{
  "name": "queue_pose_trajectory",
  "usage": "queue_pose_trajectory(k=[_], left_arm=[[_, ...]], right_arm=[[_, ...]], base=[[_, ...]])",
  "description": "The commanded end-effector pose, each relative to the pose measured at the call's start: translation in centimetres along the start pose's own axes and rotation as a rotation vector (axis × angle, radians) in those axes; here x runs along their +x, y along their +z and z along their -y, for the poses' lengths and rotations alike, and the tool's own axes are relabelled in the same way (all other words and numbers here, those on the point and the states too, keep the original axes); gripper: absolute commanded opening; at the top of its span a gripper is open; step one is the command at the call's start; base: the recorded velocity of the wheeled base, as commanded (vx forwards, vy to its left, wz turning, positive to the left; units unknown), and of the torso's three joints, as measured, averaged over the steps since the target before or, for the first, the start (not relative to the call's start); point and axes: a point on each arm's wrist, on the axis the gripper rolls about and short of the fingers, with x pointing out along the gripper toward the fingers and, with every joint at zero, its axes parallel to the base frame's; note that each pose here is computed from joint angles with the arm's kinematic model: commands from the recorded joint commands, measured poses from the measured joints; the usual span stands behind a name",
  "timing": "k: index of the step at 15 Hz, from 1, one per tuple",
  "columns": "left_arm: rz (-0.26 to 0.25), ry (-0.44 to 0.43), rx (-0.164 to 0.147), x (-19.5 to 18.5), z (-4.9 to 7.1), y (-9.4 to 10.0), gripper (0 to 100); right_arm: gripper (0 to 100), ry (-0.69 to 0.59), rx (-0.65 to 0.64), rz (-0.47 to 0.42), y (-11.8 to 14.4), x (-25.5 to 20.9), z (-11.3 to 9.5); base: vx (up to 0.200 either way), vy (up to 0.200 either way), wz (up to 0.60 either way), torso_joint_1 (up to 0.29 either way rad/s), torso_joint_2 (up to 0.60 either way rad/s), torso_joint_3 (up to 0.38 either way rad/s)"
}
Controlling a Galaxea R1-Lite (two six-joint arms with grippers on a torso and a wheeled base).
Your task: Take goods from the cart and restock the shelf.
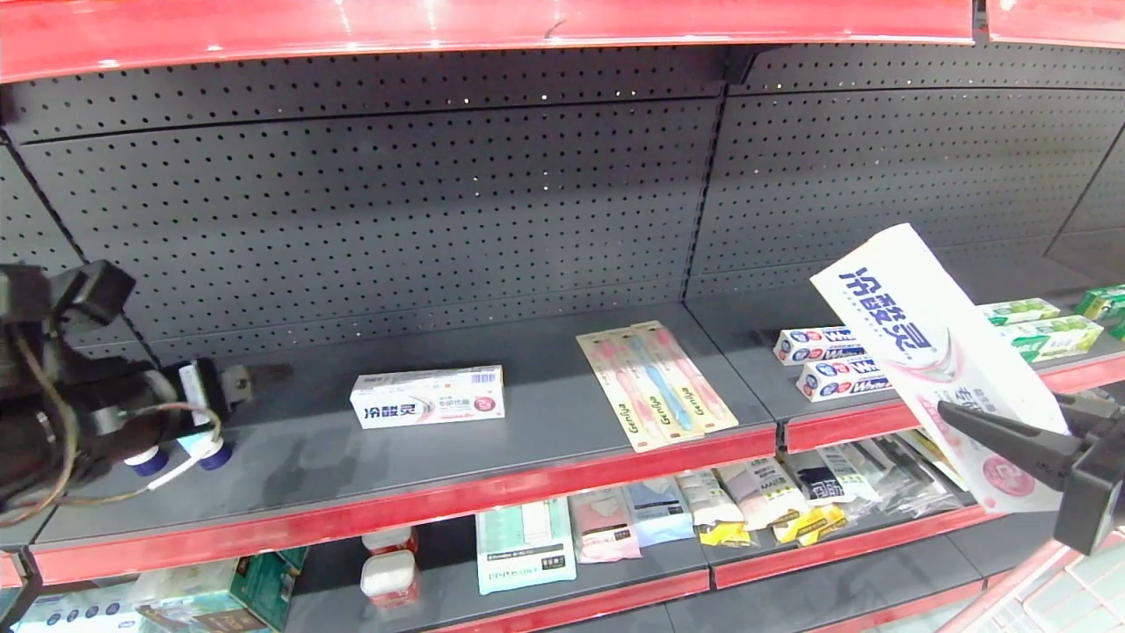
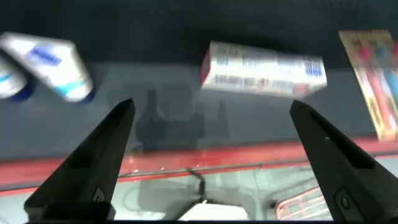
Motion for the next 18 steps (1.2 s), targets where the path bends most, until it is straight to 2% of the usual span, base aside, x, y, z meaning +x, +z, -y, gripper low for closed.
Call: queue_pose_trajectory(k=[1,3,5,8,13,15,16,17,18], left_arm=[[-0.076,0.013,-0.035,7.9,1.7,0.1,100],[-0.102,-0.004,-0.024,9.4,2.5,-0.6,100],[-0.135,-0.04,-0.006,11.0,3.9,-1.1,100],[-0.151,-0.069,0.008,12.6,5.0,-1.2,100],[-0.144,-0.094,0.012,14.9,5.7,-0.4,100],[-0.155,-0.104,0.016,15.5,5.8,-0.6,100],[-0.168,-0.103,0.023,15.8,5.9,-0.9,100],[-0.184,-0.103,0.049,16.4,6.0,-1.5,100],[-0.188,-0.104,0.054,16.8,6.0,-1.7,100]], right_arm=[[0,0.006,0.001,-0.007,-0.2,0.1,-0.1],[0,0.008,0.0,-0.009,-0.3,0.0,-0.1],[0,0.009,0.0,-0.007,-0.3,-0.1,-0.2],[0,0.009,0.0,-0.012,-0.5,-0.1,-0.2],[0,0.011,-0.001,-0.022,-1.2,-0.4,-0.4],[0,0.014,-0.001,-0.025,-1.4,-0.6,-0.5],[0,0.012,0.0,-0.023,-1.5,-0.7,-0.5],[0,0.01,-0.001,-0.017,-1.5,-0.8,-0.5],[0,0.011,-0.001,-0.019,-1.5,-0.8,-0.5]], base=[[0.0,0.0,0.0,0.0,0.0,0.0],[0.0,0.0,0.0,0.0,0.0,0.0],[0.0,0.0,0.0,0.0,0.0,0.0],[0.0,0.0,0.0,0.0,0.0,0.0],[0.0,0.0,0.0,0.0,0.0,0.0],[0.0,0.0,0.0,0.0,0.0,0.0],[0.0,0.0,0.0,0.0,0.0,0.0],[0.0,0.0,0.0,0.0,0.0,0.0],[0.0,0.0,0.0,0.0,0.0,0.0]])
